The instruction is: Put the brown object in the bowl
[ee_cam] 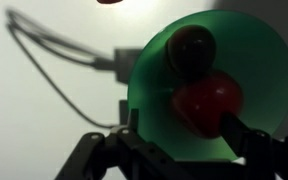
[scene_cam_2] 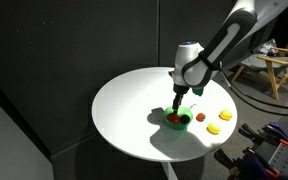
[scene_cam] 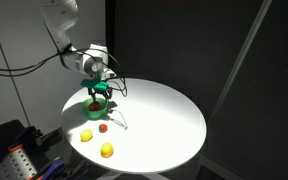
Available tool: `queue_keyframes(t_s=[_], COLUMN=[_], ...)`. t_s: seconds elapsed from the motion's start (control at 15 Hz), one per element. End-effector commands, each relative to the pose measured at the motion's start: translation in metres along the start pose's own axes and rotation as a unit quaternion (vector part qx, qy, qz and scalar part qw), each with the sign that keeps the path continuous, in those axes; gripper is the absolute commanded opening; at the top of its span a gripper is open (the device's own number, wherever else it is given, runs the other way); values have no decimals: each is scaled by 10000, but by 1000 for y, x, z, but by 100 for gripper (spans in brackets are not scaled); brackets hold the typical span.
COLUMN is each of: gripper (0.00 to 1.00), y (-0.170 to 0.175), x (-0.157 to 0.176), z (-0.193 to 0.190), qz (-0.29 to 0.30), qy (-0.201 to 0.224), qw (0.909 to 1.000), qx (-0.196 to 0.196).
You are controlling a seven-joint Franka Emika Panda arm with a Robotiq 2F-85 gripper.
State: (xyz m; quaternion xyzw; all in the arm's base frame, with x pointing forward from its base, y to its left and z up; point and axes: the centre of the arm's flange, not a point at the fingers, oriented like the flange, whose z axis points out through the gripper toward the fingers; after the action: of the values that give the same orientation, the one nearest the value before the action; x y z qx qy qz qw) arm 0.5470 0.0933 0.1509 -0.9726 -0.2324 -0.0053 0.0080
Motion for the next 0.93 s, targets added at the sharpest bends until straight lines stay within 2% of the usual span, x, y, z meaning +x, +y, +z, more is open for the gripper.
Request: queue_keyframes(t_s=[0.0, 0.8, 0.87], gripper=[83, 83, 96], y=[0, 0, 0], x=[0, 1, 0], z=[0, 0, -3], qz=[0, 1, 24], qy=[1, 6, 37], qw=[10000, 10000, 10000], qx=[0, -2, -15])
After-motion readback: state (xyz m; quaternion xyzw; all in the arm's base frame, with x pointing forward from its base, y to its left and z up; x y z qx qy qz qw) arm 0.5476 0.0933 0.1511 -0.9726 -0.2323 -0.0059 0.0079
